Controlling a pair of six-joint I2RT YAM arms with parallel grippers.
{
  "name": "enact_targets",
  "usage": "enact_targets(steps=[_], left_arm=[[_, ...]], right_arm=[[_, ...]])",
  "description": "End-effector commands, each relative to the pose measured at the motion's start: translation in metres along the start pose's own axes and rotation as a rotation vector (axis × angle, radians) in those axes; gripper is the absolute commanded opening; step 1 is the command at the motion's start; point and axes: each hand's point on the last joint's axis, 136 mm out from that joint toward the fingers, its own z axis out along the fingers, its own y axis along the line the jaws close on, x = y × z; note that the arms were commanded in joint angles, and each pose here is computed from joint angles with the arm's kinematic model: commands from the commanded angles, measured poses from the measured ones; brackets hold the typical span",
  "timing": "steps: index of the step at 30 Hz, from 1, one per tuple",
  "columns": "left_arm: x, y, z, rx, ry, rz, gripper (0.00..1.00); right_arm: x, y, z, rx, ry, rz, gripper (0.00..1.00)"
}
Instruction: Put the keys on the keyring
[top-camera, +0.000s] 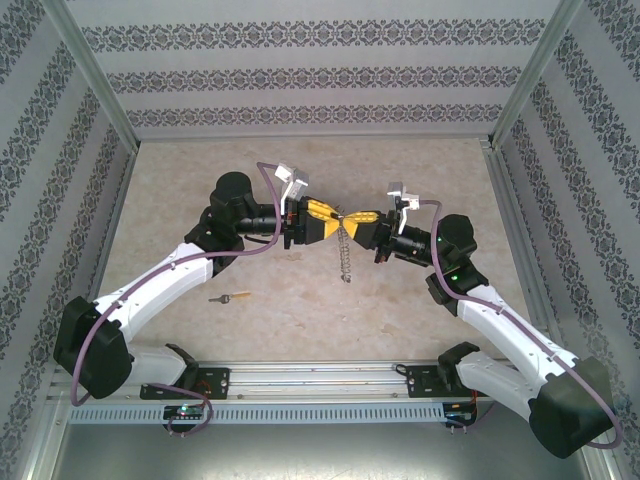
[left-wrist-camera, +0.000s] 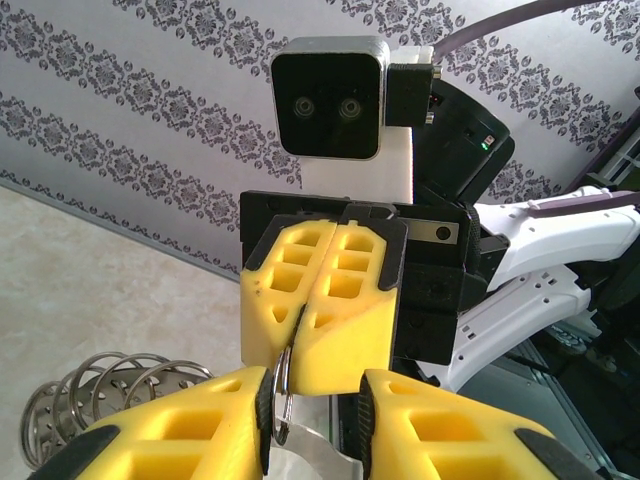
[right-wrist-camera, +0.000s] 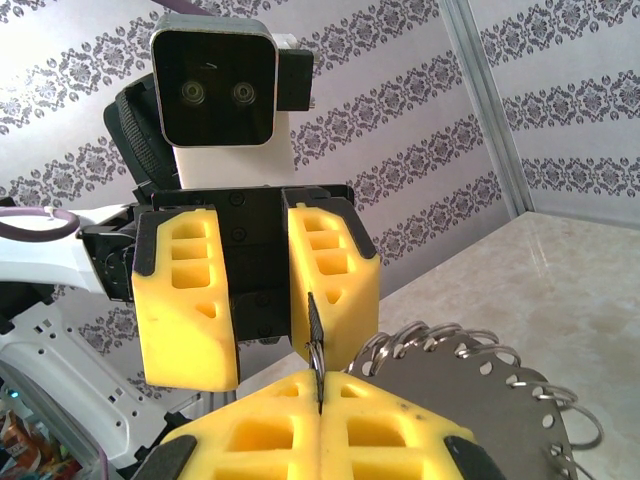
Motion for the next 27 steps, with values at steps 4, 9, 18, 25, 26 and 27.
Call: enact_targets(steps=[4, 9, 18, 25, 26, 27], left_arm=[[0.003, -0.013, 0.003, 0.07, 0.001, 0.022, 0.26], [0.007, -0.013, 0.003, 0.077, 0.008, 0.02, 0.42], [0.01, -0.009, 0.003, 0.07, -0.003, 0.021, 0.41], [0.004, -0.007, 0.006, 0.075, -0.027, 0.025, 0.41], [0.003, -0.007, 0.007, 0.077, -0.028, 0.026, 0.4], [0.002, -0.007, 0.007, 0.08, -0.028, 0.025, 0.38]], right_arm=[[-0.023, 0.015, 0.003, -0.037, -0.054, -0.074, 0.0], [-0.024, 0.014, 0.002, -0.031, -0.058, -0.075, 0.0], [-0.023, 0.016, 0.001, -0.035, -0.057, -0.074, 0.0], [-0.02, 0.018, 0.002, -0.053, -0.041, -0.072, 0.0], [-0.019, 0.018, 0.002, -0.055, -0.039, -0.07, 0.0], [-0.019, 0.018, 0.002, -0.055, -0.039, -0.069, 0.0]])
